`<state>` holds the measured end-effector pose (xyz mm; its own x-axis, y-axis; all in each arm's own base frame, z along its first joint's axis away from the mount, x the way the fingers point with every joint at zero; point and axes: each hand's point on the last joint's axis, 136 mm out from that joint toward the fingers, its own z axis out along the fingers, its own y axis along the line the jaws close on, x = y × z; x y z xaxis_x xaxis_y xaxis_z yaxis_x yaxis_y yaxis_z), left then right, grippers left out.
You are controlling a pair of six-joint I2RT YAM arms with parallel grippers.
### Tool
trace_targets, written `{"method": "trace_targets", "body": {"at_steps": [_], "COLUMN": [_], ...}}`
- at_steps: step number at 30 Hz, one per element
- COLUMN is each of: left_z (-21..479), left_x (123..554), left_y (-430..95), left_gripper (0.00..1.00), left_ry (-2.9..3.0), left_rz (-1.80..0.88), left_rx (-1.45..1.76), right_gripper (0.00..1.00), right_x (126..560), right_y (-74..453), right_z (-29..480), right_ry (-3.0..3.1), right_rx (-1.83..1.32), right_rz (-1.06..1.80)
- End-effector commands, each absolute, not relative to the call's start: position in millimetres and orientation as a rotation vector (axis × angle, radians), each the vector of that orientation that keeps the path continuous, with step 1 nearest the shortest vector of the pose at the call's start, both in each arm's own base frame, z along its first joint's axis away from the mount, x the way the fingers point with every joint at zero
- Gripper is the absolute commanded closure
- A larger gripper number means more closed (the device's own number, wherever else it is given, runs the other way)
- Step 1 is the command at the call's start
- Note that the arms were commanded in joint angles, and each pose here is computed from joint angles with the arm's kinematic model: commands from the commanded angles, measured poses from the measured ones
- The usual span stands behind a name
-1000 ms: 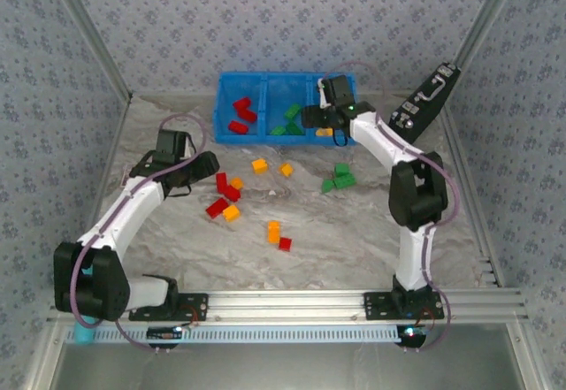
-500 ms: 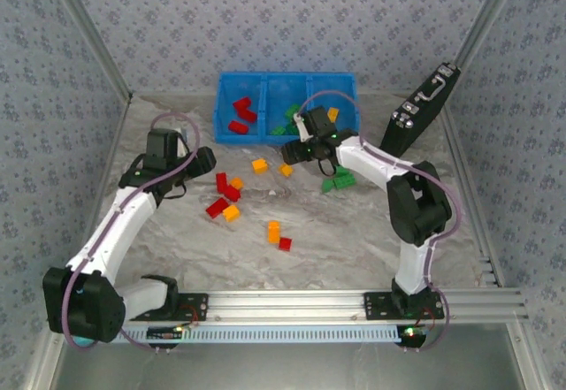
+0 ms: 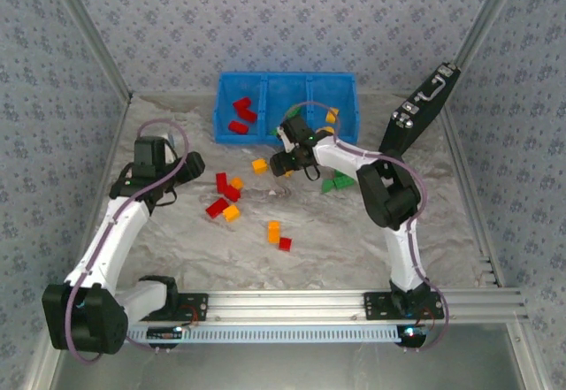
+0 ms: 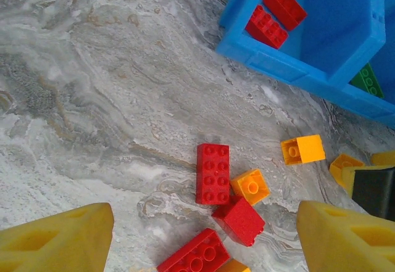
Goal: Sort the legos into containers by color
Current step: Pick up the lego from the center of the table.
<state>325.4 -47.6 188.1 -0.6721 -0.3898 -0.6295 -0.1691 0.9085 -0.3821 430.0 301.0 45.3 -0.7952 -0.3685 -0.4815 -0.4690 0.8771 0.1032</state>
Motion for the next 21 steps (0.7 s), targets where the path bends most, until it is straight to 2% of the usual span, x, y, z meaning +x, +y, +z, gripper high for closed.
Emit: {"method": "trace_targets", "body": {"at_steps": [1, 9, 14, 21], "left_z": [187.4, 188.8, 191.4, 189.4], "left_x": [320.3, 324.9, 327.1, 321.6], "left_y": [-47.7, -48.9, -50.6, -51.9], "left_gripper": [0.22, 0.22, 0.22, 0.22], "left_ry": [2.320, 2.317, 2.322, 2.317], "left_rz": [-0.388, -0.400, -0.407, -0.435], "left_rx": [-0.369, -0.365, -0.354, -0.383], "right_gripper": [0.18, 0.32, 0.52, 0.67], "right_x": [430.0, 421.8, 416.0, 423.8], "right_y": [305.6, 301.3, 297.4, 295.9], "right_z": [38.8, 19.5, 11.2, 24.1], "right_ry": [2.613, 2.663, 2.675, 2.646], "right_rx": [-0.645, -0.642, -0.620, -0.608], "right_rz": [0.273, 0.209, 0.198, 0.183]}}
